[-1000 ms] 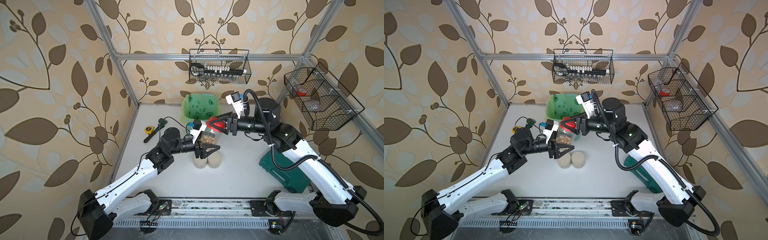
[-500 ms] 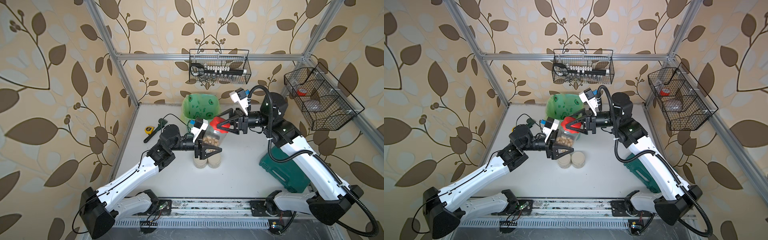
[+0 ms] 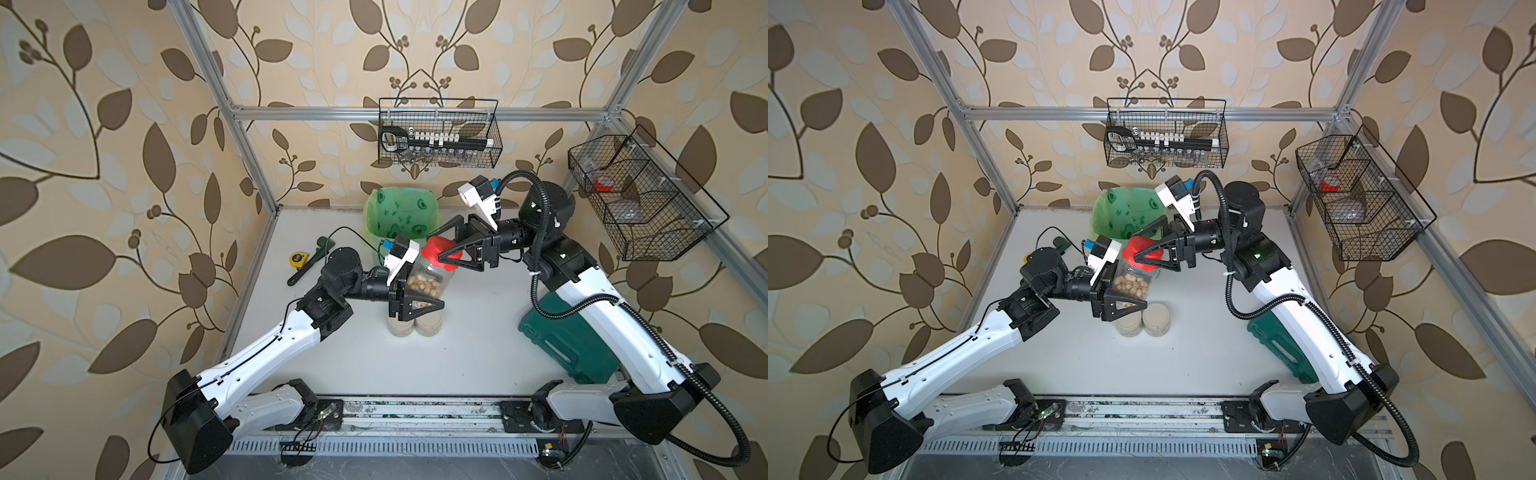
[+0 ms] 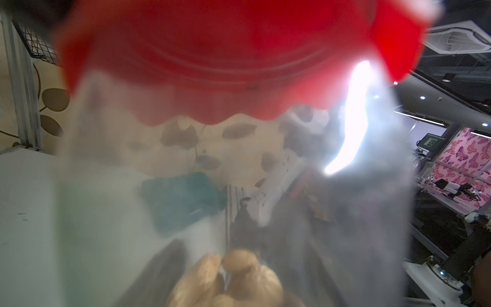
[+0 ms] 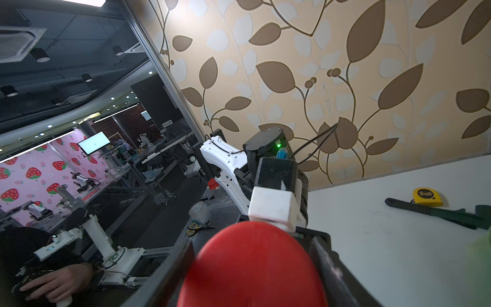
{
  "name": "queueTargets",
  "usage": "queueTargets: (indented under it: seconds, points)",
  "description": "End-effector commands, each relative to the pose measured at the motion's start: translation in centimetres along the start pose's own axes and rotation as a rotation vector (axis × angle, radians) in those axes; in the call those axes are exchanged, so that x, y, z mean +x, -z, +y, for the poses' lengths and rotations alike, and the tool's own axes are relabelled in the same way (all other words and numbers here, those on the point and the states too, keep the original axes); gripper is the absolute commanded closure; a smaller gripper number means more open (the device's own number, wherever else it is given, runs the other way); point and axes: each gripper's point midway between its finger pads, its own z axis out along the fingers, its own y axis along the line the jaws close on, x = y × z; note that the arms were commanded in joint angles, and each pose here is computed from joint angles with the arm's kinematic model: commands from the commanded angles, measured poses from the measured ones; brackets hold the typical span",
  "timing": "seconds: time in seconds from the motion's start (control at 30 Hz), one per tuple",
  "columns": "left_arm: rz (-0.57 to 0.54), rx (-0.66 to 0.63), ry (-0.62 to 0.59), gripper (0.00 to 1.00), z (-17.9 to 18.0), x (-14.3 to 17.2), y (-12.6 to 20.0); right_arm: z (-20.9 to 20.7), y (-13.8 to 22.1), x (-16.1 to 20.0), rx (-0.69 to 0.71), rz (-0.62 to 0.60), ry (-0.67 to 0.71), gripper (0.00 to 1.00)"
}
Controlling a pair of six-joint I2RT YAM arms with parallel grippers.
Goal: Empty moldy peanuts from jars
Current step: Unscrew the lid from the jar.
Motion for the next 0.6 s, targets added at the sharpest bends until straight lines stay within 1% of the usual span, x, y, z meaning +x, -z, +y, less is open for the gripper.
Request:
queueTargets:
  seconds: [0.0,0.03,0.13,0.2,0.27,0.33,0.37,0.43,0.5,0.57]
  points:
    - [-0.014,-0.115,-0.019,0.56,2.2,0.3,0.5,3.2,0.3,0.4,-0.073,0.038,-0.008,0.06]
    - [-0.025,-0.131,-0.029,0.56,2.3,0.1,0.6,3.1,0.3,0.5,-0.066,0.037,-0.012,0.02]
    - [-0.046,-0.162,-0.045,0.56,2.7,-0.4,0.8,2.3,0.7,0.5,-0.028,0.025,-0.033,0.02]
    - [-0.059,-0.182,-0.058,0.56,2.9,-0.7,0.9,1.5,1.0,0.2,0.03,0.001,-0.043,0.02]
    - [-0.072,-0.215,-0.072,0.56,3.2,-0.9,1.2,0.5,1.7,-0.3,0.137,-0.04,-0.043,0.02]
    - [-0.088,-0.261,-0.087,0.56,3.6,-1.1,1.7,-1.0,2.7,-0.8,0.288,-0.091,-0.039,0.02]
    - [-0.098,-0.293,-0.097,0.56,3.9,-1.1,2.0,-1.8,3.3,-1.0,0.361,-0.119,-0.04,0.02]
    - [-0.116,-0.371,-0.118,0.56,5.0,-1.0,2.7,-2.7,4.4,-1.4,0.464,-0.178,-0.048,0.02]
    - [-0.123,-0.443,-0.138,0.56,6.0,-0.7,3.3,-3.2,5.3,-2.0,0.532,-0.249,-0.068,0.02]
    - [-0.126,-0.499,-0.159,0.56,6.9,-0.5,3.9,-2.8,5.4,-2.4,0.549,-0.286,-0.075,0.02]
